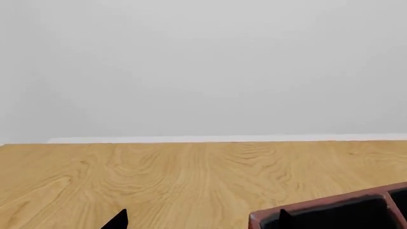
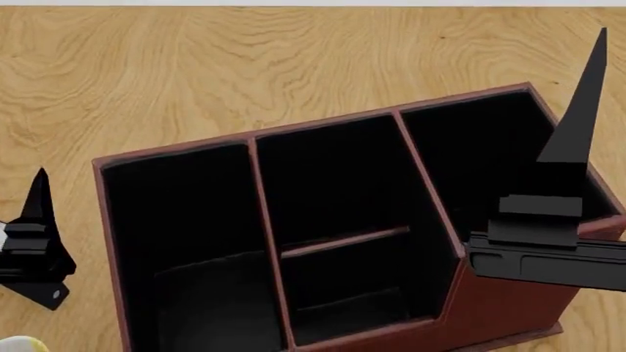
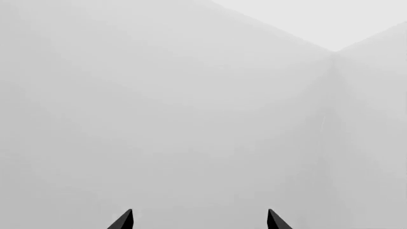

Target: Pick up the book and place it in the back compartment of the caddy.

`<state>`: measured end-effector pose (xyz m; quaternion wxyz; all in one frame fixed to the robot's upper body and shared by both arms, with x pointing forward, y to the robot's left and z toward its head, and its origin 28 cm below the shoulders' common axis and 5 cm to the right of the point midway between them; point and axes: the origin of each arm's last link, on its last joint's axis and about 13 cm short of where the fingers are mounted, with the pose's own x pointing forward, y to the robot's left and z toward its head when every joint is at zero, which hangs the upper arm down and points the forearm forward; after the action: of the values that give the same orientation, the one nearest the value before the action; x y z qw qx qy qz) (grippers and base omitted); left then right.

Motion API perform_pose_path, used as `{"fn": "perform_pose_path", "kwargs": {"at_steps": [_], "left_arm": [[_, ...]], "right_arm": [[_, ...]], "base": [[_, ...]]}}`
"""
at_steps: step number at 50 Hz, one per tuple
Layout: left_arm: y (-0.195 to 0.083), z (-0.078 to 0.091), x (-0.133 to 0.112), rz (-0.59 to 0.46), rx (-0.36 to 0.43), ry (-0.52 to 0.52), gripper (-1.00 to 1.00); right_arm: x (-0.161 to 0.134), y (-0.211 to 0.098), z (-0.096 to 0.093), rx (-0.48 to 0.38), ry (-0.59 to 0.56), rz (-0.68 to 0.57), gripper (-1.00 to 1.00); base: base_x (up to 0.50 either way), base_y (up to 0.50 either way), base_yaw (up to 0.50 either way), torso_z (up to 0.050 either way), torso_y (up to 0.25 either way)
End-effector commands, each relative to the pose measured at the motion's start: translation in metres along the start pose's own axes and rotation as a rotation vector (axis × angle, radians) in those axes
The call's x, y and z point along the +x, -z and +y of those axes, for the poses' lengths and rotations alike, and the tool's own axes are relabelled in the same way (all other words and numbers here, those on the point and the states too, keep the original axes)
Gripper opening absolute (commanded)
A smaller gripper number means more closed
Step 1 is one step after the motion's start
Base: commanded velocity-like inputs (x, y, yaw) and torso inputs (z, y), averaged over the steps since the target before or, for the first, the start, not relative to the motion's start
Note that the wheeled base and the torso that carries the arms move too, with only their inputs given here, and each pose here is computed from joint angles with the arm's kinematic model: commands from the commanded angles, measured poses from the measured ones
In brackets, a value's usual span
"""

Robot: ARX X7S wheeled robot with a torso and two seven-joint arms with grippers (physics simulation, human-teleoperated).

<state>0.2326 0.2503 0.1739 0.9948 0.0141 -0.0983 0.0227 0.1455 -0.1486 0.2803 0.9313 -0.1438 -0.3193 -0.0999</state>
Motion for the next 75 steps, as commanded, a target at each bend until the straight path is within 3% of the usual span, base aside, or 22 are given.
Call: {"fn": "perform_pose_path", "kwargs": {"at_steps": [1,18,23,24,27,29,32,33,35,37,39,44,52,59,61,75], "left_arm": [[-0.016,0.001,-0.003,0.074,-0.058,-0.003,1.00],[-0.050,0.016,0.002,0.142,-0.085,-0.097,1.00],[-0.057,0.017,0.004,0.181,-0.139,-0.120,1.00],[-0.058,0.017,0.006,0.197,-0.102,-0.154,1.00],[-0.061,0.017,0.007,0.234,-0.191,-0.158,1.00],[-0.063,0.017,0.008,0.264,-0.175,-0.197,1.00],[-0.066,0.017,0.007,0.268,-0.268,-0.188,1.00],[-0.066,0.017,0.008,0.301,-0.225,-0.217,1.00],[-0.069,0.016,0.007,0.294,-0.286,-0.213,1.00],[-0.071,0.015,0.007,0.309,-0.266,-0.255,1.00],[-0.071,0.013,0.007,0.332,-0.321,-0.248,1.00],[-0.074,0.009,0.007,0.355,-0.328,-0.279,1.00],[-0.081,0.005,0.008,0.404,-0.473,-0.330,1.00],[-0.084,0.003,0.011,0.445,-0.524,-0.371,1.00],[-0.084,0.004,0.014,0.483,-0.603,-0.370,1.00],[-0.083,0.004,0.033,0.510,-0.592,-0.426,1.00]], "right_arm": [[-0.002,0.001,-0.001,0.007,0.004,-0.001,1.00],[-0.001,0.003,-0.002,0.014,0.007,0.000,1.00],[0.000,0.003,-0.002,0.013,0.008,-0.001,1.00],[0.000,0.003,-0.002,0.013,0.009,-0.001,1.00],[0.000,0.003,-0.002,0.014,0.010,-0.002,1.00],[0.001,0.003,-0.002,0.015,0.011,-0.003,1.00],[0.001,0.003,-0.003,0.016,0.012,-0.005,1.00],[0.001,0.003,-0.003,0.016,0.012,-0.007,1.00],[0.001,0.003,-0.003,0.016,0.013,-0.007,1.00],[0.001,0.003,-0.003,0.016,0.013,-0.007,1.00],[0.000,0.003,-0.003,0.016,0.013,-0.006,1.00],[-0.002,0.004,-0.003,0.018,0.015,-0.004,1.00],[-0.003,0.005,-0.003,0.019,0.016,-0.001,1.00],[-0.005,0.007,-0.003,0.020,0.014,0.004,1.00],[-0.005,0.006,-0.003,0.020,0.014,0.004,1.00],[-0.004,0.007,-0.003,0.020,0.014,0.003,1.00]], "base": [[0.00,0.00,0.00,0.000,0.000],[0.00,0.00,0.00,0.000,0.000],[0.00,0.00,0.00,0.000,0.000],[0.00,0.00,0.00,0.000,0.000],[0.00,0.00,0.00,0.000,0.000],[0.00,0.00,0.00,0.000,0.000],[0.00,0.00,0.00,0.000,0.000],[0.00,0.00,0.00,0.000,0.000],[0.00,0.00,0.00,0.000,0.000],[0.00,0.00,0.00,0.000,0.000],[0.00,0.00,0.00,0.000,0.000],[0.00,0.00,0.00,0.000,0.000],[0.00,0.00,0.00,0.000,0.000],[0.00,0.00,0.00,0.000,0.000],[0.00,0.00,0.00,0.000,0.000],[0.00,0.00,0.00,0.000,0.000]]}}
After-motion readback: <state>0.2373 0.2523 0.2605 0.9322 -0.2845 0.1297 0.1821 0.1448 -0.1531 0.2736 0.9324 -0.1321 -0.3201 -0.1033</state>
